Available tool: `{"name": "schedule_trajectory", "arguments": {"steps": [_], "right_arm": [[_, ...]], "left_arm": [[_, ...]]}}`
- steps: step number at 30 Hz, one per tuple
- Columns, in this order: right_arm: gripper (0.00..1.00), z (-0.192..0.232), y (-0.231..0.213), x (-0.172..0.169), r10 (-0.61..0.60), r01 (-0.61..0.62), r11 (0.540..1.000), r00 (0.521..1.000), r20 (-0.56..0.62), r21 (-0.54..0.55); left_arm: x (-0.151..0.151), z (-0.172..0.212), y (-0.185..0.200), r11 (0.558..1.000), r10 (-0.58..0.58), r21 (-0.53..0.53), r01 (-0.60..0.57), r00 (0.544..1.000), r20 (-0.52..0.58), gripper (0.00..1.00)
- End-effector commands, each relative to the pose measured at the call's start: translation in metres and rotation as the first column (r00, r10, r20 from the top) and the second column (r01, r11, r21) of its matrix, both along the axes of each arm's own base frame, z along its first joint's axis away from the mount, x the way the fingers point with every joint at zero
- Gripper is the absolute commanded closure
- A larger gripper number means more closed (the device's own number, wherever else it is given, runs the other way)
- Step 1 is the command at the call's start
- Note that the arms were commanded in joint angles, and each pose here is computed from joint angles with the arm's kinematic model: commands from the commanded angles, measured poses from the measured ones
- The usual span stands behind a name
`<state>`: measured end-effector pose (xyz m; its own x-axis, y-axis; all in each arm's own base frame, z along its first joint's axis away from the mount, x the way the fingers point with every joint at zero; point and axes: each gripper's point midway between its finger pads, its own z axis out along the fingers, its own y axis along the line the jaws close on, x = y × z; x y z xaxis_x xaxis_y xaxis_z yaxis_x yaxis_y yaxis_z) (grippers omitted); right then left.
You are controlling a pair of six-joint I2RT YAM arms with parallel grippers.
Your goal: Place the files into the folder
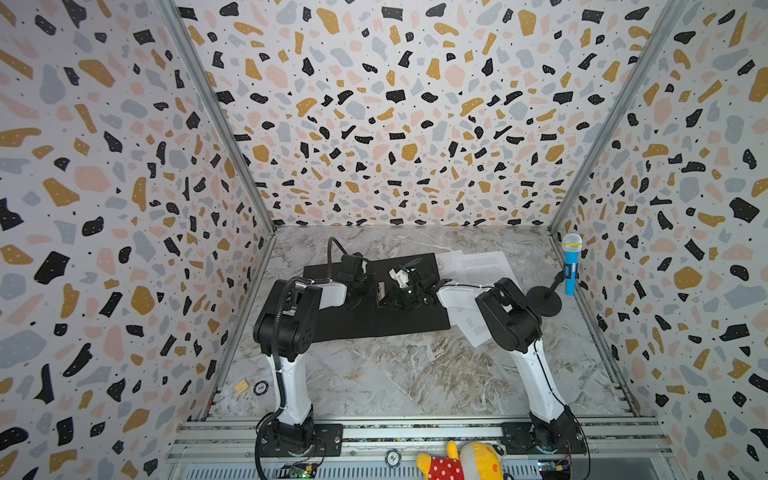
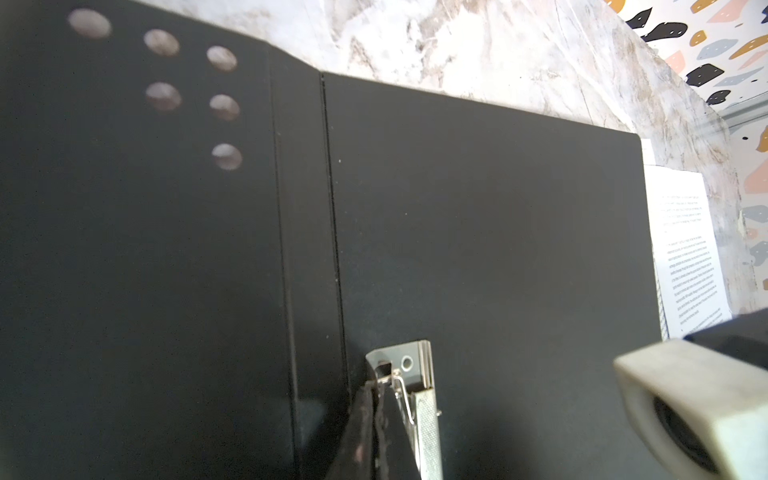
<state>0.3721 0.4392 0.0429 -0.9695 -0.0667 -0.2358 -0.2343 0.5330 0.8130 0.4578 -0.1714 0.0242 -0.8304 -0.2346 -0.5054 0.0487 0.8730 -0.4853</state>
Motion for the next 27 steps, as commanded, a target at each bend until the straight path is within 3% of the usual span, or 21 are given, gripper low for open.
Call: {"name": "schedule_trajectory", "arguments": {"steps": [1, 10, 14, 19, 23, 27], "right_arm": [[1.0, 0.017, -0.008, -0.001, -0.006, 0.006, 1.0, 1.0, 0.021, -0.002], [1.0, 0.029, -0.004, 0.0, 0.0, -0.001, 0.999, 0.999, 0.032, 0.035], [0.89, 0.042, -0.008, 0.006, -0.012, 0.009, 0.999, 0.998, 0.065, 0.043], [0.51, 0.079, -0.026, 0.014, -0.039, 0.026, 0.997, 0.98, 0.196, 0.066], [0.42, 0.075, -0.065, 0.014, -0.095, 0.092, 0.995, 0.957, 0.276, 0.023], [0.39, 0.044, -0.104, 0.01, -0.118, 0.139, 0.988, 0.961, 0.249, -0.068]], "left_arm": [[-0.016, -0.026, 0.004, 0.999, -0.026, 0.04, 0.03, 0.996, -0.087, 0.95], [-0.014, -0.02, 0.001, 0.999, -0.036, 0.031, 0.038, 0.996, -0.081, 0.95], [-0.012, -0.017, 0.002, 0.998, -0.045, 0.049, 0.049, 0.996, -0.078, 0.94], [-0.01, -0.016, 0.002, 0.997, -0.055, 0.059, 0.059, 0.996, -0.075, 0.94], [-0.008, -0.013, 0.001, 0.997, -0.062, 0.05, 0.066, 0.995, -0.072, 0.94], [-0.005, -0.007, -0.004, 0.997, -0.075, 0.02, 0.076, 0.995, -0.06, 0.94]]}}
